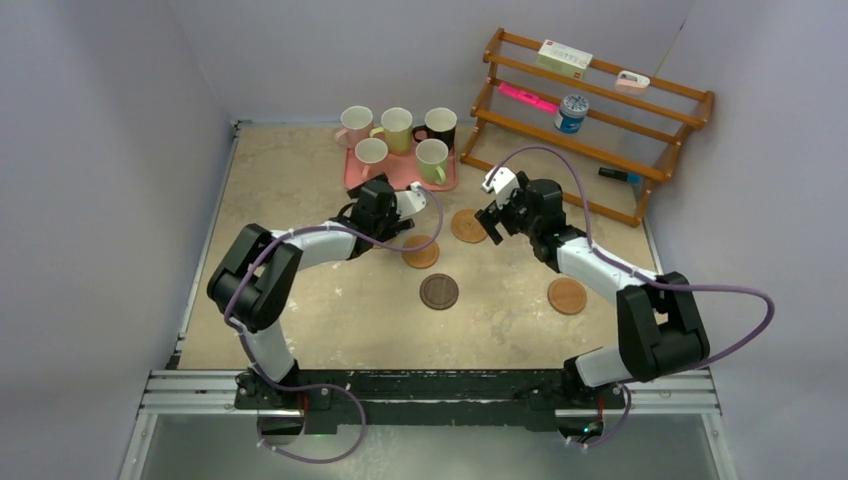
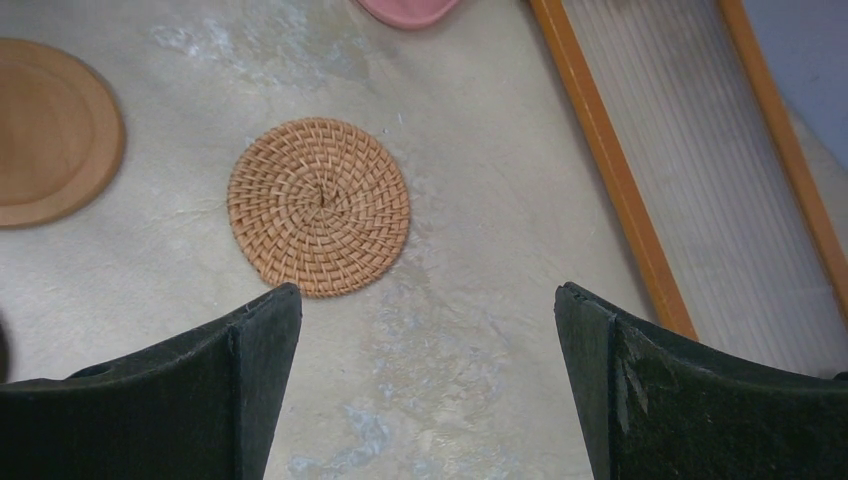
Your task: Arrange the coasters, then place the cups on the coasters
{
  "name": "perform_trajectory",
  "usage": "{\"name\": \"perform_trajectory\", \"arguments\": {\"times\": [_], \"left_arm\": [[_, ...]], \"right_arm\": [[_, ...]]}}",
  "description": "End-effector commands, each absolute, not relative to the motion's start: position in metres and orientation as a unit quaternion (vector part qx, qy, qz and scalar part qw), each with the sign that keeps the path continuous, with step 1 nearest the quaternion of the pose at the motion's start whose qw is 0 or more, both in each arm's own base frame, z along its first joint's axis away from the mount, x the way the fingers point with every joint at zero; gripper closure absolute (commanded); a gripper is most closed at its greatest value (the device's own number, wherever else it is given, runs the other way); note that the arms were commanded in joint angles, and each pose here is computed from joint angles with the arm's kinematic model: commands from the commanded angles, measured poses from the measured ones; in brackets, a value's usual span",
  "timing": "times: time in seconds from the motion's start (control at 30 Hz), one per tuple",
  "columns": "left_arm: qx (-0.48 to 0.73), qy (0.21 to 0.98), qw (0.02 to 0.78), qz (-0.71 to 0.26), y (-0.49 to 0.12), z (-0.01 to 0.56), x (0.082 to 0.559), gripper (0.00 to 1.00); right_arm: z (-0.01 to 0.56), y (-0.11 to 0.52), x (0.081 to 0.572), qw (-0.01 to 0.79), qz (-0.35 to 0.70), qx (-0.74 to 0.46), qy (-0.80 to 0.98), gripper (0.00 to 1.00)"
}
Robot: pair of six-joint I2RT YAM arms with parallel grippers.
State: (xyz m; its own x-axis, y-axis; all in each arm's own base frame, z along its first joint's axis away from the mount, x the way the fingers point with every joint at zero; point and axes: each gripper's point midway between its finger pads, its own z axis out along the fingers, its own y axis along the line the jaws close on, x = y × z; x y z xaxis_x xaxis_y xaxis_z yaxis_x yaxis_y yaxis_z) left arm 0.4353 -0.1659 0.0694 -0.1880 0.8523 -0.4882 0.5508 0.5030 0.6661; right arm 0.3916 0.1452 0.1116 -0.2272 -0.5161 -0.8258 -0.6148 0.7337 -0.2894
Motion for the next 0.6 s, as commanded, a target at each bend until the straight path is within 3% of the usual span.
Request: {"name": "perform_trajectory", "arguments": {"times": [0.0, 0.17, 0.57], "left_arm": [[0.421, 0.731, 0.515, 0.154, -0.18, 0.137, 0.452, 0.0], [0.444, 0.718, 0.523, 0.118, -0.207, 0.147, 0.441, 0.0], [0.52, 0.694, 0.491, 0.075, -0.27, 0.098, 0.41, 0.0]], "right_arm": [[0.127, 0.157, 0.377, 0.513, 0.072, -0.398, 0.757, 0.02], [0.131, 0.156, 0.378, 0.523, 0.065, -0.398, 0.751, 0.02], [0.116, 0.153, 0.404, 0.518, 0.042, -0.357, 0.777, 0.02]]}}
